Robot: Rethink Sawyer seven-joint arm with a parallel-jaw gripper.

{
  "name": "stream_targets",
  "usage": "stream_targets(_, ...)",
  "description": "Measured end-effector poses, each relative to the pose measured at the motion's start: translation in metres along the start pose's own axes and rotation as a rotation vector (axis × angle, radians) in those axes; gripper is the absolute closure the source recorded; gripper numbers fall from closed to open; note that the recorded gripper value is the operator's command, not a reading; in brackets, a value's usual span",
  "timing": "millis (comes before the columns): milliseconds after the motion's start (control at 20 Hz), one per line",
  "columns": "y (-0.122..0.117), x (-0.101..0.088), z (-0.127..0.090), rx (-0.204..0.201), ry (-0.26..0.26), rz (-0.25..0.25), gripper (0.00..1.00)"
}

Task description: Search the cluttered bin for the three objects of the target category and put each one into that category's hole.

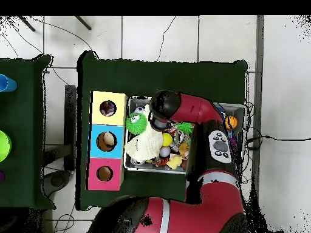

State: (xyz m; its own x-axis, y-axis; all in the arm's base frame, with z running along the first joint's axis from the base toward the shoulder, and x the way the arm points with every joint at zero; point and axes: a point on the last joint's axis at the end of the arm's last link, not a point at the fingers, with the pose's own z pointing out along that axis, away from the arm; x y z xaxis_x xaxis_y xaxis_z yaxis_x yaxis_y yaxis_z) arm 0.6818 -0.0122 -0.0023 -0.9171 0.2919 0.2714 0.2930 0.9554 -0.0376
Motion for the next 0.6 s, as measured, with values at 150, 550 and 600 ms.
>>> stream_targets(150,-0.001,0.001,-0.002,0.008,-0.005,-0.006,0.0)
stream_targets(550,-0.01,0.007,-0.021,0.031,-0.012,-0.016,0.0)
stream_targets(600,-0.012,0.009,-0.023,0.032,-0.01,-0.016,0.0)
